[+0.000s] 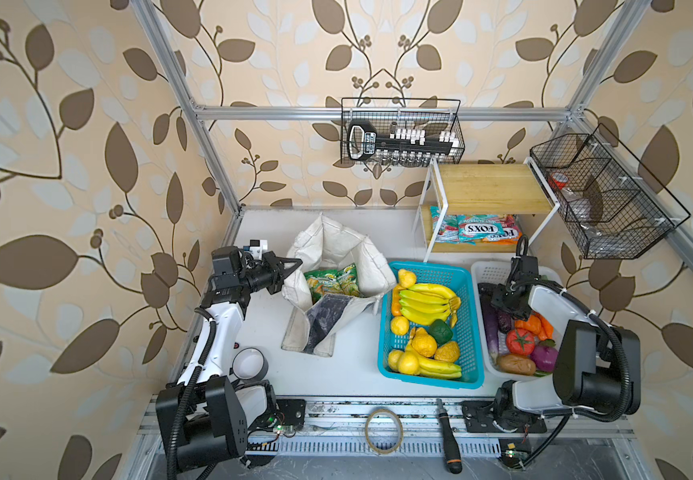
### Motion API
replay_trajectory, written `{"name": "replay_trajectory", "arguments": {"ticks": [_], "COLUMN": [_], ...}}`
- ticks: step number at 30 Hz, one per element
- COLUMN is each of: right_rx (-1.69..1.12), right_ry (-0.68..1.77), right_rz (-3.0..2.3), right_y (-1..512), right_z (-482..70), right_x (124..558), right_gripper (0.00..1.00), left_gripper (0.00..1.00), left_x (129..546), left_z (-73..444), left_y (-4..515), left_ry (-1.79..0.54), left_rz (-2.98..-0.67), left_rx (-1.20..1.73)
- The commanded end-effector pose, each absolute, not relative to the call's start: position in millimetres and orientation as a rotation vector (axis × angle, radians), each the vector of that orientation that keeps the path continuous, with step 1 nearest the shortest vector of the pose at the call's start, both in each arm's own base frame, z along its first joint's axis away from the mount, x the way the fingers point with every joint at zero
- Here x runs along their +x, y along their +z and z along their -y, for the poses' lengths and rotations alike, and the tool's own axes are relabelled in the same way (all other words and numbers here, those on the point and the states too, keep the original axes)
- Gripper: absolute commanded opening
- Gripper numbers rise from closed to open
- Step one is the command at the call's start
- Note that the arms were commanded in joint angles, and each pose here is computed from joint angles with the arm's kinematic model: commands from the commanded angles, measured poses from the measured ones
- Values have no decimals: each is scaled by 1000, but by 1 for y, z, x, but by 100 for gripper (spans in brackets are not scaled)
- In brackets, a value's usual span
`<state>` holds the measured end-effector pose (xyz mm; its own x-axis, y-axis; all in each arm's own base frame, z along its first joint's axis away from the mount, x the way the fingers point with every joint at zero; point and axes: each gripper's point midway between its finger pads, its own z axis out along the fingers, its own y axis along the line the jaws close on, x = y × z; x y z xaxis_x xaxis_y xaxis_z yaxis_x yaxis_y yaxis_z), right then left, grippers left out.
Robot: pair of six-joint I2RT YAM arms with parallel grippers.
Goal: Place the food into the grocery bag and tie it
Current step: 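Lower the right gripper and grasp the long pale purple eggplant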
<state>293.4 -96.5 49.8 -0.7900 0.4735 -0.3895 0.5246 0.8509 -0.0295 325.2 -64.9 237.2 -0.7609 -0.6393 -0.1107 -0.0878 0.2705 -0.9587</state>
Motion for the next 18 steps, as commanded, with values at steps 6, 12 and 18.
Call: {"name": "replay_trajectory", "arguments": {"ticks": [6, 12, 18], "right_rx": [714, 707, 706], "right_ry": [-203, -194, -190], "right_rz": [-2588, -2558, -2535], "right_y": [70, 82, 89], "right_z": [100, 99, 99], "right_x": [303, 302, 303], "right_gripper": [27, 25, 25], "left_gripper": [0, 0, 0], "left_x": [322, 323, 323], "left_z": [69, 70, 70], "left_y": [243, 241, 238], "left_ry": [-1520, -1525, -1531], "left_rz": [-2054, -2058, -2062], "left_rx": [-593, -600, -610]}}
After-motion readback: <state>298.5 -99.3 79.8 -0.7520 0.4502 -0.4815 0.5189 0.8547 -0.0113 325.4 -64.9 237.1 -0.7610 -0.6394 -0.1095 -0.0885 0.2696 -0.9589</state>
